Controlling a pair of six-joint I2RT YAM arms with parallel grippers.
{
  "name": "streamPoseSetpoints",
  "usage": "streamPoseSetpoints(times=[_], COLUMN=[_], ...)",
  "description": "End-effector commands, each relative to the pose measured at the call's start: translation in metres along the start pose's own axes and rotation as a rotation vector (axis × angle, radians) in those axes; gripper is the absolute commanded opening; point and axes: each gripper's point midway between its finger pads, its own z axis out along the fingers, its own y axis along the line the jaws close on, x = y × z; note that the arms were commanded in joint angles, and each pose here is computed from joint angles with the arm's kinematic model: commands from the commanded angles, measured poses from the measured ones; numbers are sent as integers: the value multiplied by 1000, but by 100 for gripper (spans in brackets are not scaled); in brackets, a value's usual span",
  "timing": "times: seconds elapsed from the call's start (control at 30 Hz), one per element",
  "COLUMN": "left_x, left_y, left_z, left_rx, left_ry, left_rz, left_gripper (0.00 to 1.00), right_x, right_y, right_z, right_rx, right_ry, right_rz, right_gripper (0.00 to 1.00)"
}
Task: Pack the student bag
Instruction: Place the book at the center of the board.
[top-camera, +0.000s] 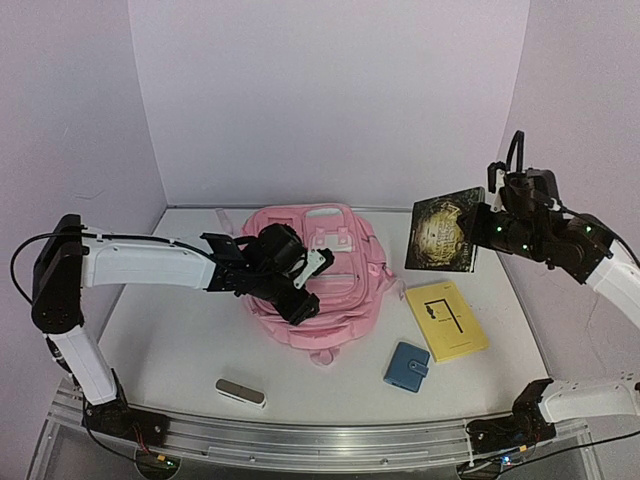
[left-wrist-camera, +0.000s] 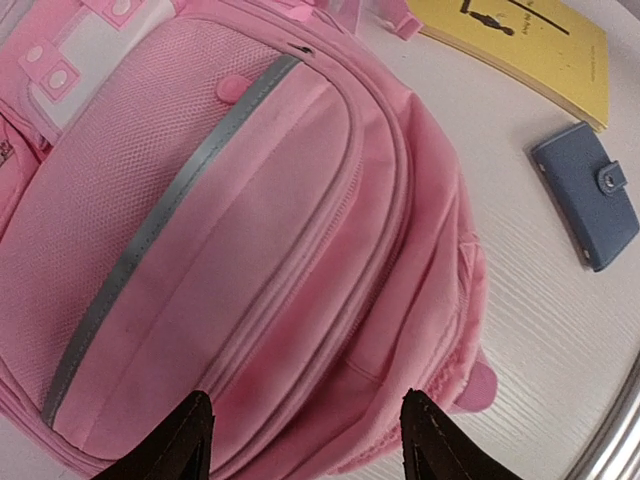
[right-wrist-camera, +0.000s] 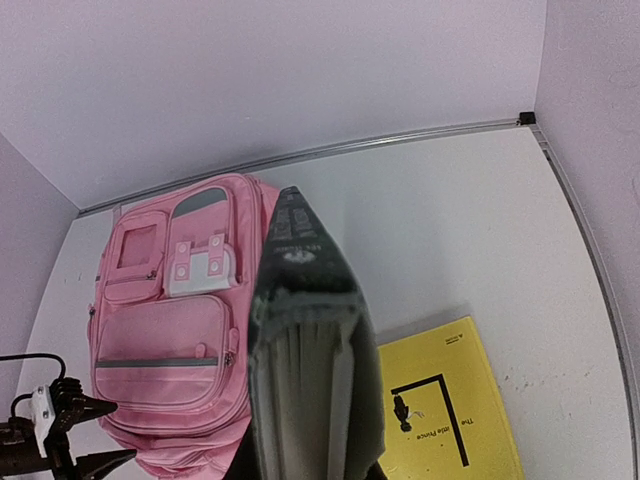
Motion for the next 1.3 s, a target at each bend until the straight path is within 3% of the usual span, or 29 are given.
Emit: streamPoseSetpoints(times=[0.0,0.17,0.27,0.4,0.53,0.6,1.0,1.27], left_x=[-31,-26,-22,-22,-37,-50,-139,-180], left_y=[31,37,46,56,62,64,85,76], left_z=[7,29,40,43,32,21,-61,-102], left_rx=[-196,-241,-294,-361,-406,-417,-558,-459], left_ry=[-60,-10,22,17,-44,-90,-307,-384], left_rz=[47,110,144,174,190,195,203,167], left_gripper=[65,64,56,37,9,0,0,0], right_x=[-33,-33,-31,-28,-25,-22,12,45], right_y=[9,9,9,9,12,15,23,53], right_z=[-19,-23,-24,-24,-24,-24,-19,-2], right_rx=[-59,-73,-77,-88,-107,-127,-231,-397], right_ry=[-132,-134,-134,-125,-112,-99,4,126], right_rz=[86,90,97,109,123,137,303,427], right_gripper=[0,0,0,0,0,0,0,0])
